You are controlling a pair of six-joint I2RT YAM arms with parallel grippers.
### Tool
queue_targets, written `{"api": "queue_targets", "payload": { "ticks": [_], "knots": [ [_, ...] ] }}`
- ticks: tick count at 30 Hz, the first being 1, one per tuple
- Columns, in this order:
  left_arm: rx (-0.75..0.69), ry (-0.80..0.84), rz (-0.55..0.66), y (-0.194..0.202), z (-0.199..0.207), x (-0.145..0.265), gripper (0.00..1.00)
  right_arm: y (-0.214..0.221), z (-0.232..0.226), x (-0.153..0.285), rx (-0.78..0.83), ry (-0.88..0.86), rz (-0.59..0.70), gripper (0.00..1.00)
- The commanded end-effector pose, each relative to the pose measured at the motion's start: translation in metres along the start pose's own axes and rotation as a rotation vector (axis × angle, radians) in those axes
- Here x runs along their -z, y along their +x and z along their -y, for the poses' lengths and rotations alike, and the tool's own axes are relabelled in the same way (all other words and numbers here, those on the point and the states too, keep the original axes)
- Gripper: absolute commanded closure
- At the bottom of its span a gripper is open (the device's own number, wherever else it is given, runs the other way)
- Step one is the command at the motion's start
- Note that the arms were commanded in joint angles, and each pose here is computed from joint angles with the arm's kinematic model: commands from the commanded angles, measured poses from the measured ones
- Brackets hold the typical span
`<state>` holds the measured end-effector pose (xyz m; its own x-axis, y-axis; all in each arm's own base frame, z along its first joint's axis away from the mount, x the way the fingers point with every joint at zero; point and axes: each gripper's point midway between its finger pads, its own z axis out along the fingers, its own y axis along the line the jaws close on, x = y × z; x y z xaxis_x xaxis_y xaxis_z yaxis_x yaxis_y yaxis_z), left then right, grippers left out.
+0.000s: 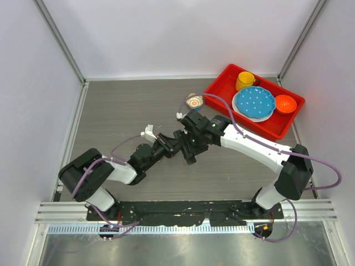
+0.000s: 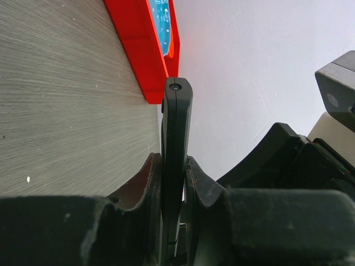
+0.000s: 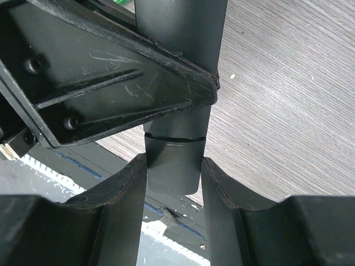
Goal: Load the batteries into the remote control
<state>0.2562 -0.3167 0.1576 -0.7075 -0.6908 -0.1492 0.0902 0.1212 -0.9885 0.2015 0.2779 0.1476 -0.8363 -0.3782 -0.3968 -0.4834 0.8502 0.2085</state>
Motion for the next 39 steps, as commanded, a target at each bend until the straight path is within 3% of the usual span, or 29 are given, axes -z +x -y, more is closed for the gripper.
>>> {"api": "queue_targets", "payload": {
  "ticks": [1,39],
  "knots": [
    [0.037,0.473,-0.032,0.004,0.13,0.028,1.0,-0.015,0.014,-0.005,0.0,0.048,0.054,0.77],
    [0.045,0.479,-0.091,0.033,0.133,0.029,1.0,-0.048,0.031,0.0,-0.024,0.082,0.126,0.76]
  ]
}}
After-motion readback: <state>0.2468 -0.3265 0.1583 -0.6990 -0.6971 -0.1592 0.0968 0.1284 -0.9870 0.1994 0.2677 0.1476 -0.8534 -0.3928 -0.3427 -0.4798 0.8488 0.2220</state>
